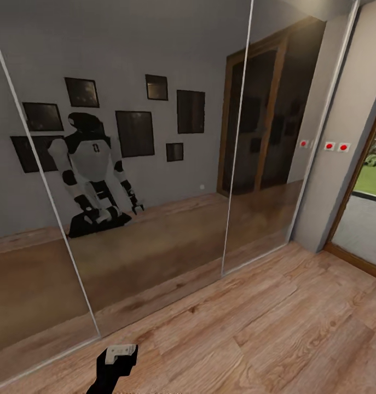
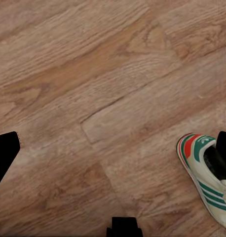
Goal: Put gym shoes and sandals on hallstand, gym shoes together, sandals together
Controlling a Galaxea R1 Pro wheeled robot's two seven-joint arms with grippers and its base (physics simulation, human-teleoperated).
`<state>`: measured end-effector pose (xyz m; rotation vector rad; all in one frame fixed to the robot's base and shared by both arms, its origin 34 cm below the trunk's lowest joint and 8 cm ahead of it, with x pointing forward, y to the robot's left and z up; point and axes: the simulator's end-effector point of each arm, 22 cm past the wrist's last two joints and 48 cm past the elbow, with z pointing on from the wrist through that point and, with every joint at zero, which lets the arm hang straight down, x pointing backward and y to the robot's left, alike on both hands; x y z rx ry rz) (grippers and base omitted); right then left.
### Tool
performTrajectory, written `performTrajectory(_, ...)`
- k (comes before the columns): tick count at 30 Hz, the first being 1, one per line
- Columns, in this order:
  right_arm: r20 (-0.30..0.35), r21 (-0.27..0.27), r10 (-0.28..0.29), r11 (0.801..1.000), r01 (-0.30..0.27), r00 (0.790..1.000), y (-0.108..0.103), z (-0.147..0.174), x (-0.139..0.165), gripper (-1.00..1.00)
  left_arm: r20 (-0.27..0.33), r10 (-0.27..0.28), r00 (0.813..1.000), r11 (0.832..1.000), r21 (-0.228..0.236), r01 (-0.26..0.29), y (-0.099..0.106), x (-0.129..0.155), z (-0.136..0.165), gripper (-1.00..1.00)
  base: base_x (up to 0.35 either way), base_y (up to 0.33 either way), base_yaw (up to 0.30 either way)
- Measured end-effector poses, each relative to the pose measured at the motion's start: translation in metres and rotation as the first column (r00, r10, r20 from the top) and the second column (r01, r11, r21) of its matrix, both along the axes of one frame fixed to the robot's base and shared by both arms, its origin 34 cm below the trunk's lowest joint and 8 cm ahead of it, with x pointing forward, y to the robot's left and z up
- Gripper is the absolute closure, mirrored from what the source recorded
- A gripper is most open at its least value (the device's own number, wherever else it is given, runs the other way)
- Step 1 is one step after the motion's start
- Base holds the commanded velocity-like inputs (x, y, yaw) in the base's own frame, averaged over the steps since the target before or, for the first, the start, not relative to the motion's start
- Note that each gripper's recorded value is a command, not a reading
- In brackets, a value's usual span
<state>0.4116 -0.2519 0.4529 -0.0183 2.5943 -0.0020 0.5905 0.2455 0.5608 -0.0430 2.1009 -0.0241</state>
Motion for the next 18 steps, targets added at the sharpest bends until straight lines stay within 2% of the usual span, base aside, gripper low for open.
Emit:
performTrajectory(16,-0.005,-0.001,0.005,1.000,-0.005,1.000,0.001,-0.032,-0.005,-1.00,-0.005,0.001,1.000,1.000,0.000,-0.001,0.000,-0.005,-0.033,-1.00,0.000,0.000,0.288)
performTrajectory(18,-0.005,-0.001,0.004,1.000,-0.004,1.000,0.001,-0.036,-0.006,-1.00,-0.005,0.002,1.000,1.000,-0.001,-0.002,0.000,-0.005,-0.037,-1.00,0.000,0.000,0.120)
